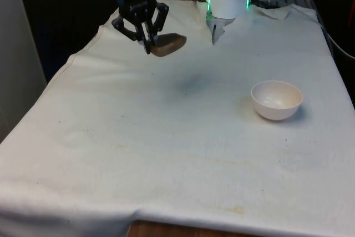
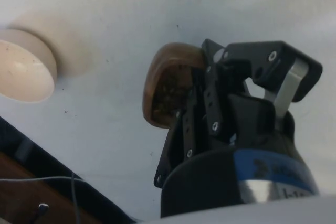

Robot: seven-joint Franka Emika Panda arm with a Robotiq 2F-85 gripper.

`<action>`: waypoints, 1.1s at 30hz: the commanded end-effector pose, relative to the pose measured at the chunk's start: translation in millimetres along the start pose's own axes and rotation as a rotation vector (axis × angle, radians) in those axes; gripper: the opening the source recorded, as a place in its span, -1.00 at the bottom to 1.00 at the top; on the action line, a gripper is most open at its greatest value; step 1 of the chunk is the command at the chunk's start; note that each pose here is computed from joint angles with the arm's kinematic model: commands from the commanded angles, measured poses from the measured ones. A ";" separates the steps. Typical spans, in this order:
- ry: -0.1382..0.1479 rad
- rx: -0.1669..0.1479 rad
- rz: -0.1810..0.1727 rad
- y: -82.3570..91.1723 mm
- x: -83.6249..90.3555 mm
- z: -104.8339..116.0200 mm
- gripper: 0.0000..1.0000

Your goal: Pour the coffee beans from the cup into the bowl.

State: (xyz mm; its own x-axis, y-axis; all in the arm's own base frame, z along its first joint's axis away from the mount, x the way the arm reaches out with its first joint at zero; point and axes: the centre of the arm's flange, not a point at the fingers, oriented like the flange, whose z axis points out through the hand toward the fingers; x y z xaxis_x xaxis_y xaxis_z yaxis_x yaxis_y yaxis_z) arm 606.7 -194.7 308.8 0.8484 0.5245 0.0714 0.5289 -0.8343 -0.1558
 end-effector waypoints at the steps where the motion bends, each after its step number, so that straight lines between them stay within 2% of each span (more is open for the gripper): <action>1: -0.002 -0.012 0.008 -3.7 1.0 -1.7 -0.99; 5: 0.001 -0.010 0.016 -8.4 6.1 -0.8 -0.99; 6: 0.004 0.003 0.014 -6.5 5.6 0.2 -0.99; 7: 0.002 -0.012 0.021 -9.5 7.9 -0.4 -0.99; 13: 0.002 -0.012 0.042 -14.2 15.1 1.8 -0.99; 14: 0.004 0.004 0.037 -13.4 14.2 3.3 -0.99; 15: 0.000 -0.012 0.045 -14.5 15.4 2.5 -0.99; 23: -0.013 -0.027 0.073 -17.1 21.1 3.5 -0.99; 24: -0.007 -0.015 0.069 -16.7 20.1 4.1 -0.99; 25: -0.015 -0.030 0.076 -17.2 21.6 3.3 -0.99; 31: -0.040 -0.051 0.089 -19.2 24.8 0.7 -0.99; 32: -0.031 -0.036 0.084 -18.4 24.5 2.1 -0.99; 33: -0.044 -0.054 0.090 -19.4 25.3 0.4 -0.99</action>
State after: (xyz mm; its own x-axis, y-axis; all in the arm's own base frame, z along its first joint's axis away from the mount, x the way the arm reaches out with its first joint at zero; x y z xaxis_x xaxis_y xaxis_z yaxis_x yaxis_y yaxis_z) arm 617.9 -165.9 311.7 0.8893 0.4567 0.0247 0.4561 -0.8817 -0.1204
